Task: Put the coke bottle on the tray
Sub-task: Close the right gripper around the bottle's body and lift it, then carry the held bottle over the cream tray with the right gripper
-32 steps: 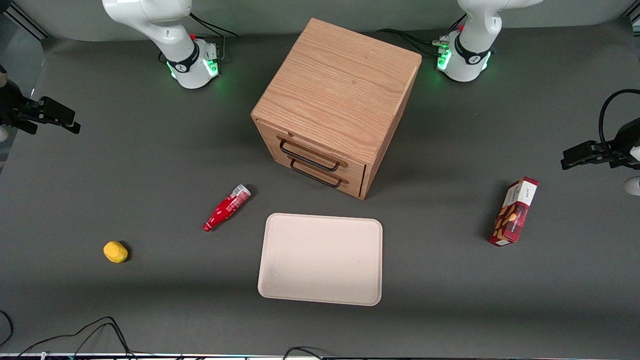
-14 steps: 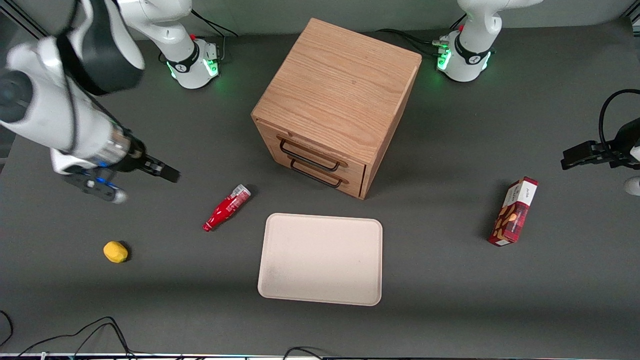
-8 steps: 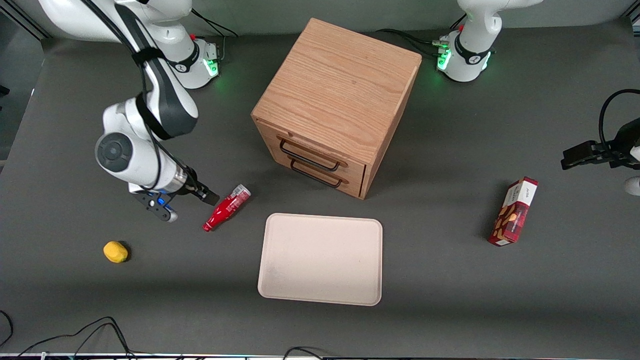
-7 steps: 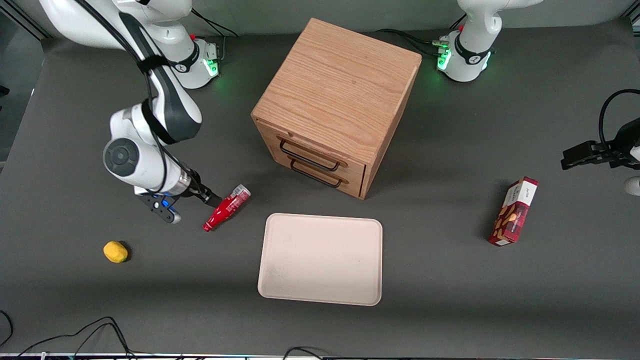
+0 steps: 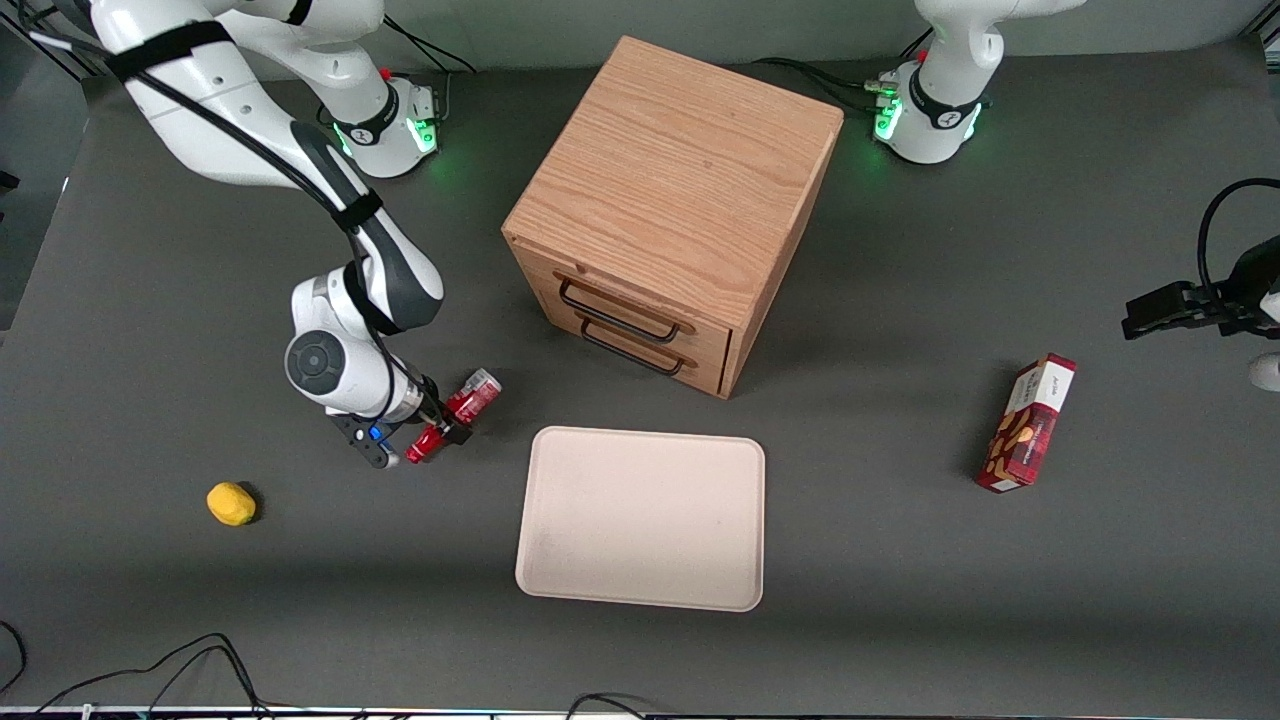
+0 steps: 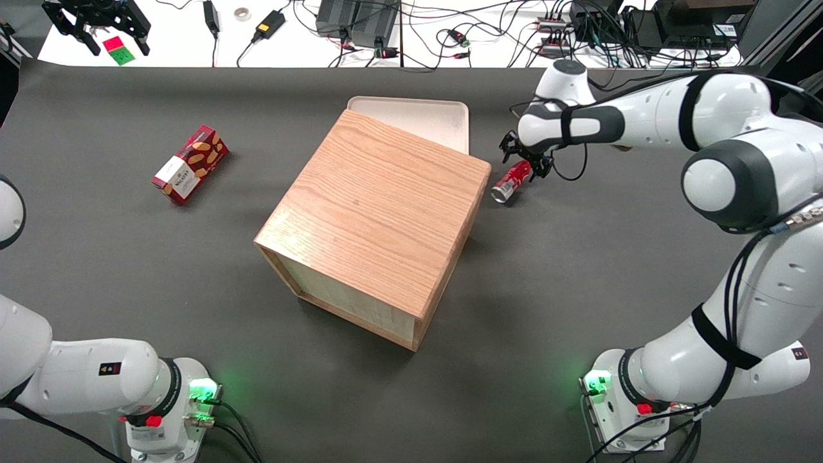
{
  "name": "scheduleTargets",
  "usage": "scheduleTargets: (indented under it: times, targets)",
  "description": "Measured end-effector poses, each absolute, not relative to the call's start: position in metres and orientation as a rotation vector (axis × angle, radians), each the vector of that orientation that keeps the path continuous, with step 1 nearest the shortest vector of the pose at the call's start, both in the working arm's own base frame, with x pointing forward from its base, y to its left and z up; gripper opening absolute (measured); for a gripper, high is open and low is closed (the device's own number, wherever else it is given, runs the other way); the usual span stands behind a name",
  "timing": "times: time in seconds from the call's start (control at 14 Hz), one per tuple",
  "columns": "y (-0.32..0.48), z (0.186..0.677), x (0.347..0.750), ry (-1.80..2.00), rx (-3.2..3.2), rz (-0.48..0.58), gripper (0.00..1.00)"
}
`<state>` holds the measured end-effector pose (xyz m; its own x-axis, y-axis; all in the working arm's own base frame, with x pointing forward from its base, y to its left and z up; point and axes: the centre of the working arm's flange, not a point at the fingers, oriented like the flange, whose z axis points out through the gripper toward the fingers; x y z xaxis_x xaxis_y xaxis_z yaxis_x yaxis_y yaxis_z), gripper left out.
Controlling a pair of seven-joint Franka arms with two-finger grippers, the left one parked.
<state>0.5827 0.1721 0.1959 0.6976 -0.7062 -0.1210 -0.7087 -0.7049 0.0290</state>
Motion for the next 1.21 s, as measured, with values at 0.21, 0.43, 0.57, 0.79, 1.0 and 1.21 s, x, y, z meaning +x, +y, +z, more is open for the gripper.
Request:
scheduleTargets:
  times: [0.21, 0.43, 0.57, 0.79, 1.0, 1.21]
  targets:
    - [0.173, 0.178, 0.581, 1.204, -2.874, 0.196, 1.0]
    - [0.174, 0.175, 0.582, 1.201, -2.869, 0.186, 0.81]
    - [0.175, 0.176, 0.583, 1.199, -2.868, 0.182, 0.58]
    - [0.175, 0.177, 0.583, 1.198, -2.868, 0.18, 0.55]
    - [0.176, 0.178, 0.584, 1.195, -2.869, 0.177, 0.55]
    - [0.179, 0.196, 0.598, 1.181, -2.885, 0.181, 0.55]
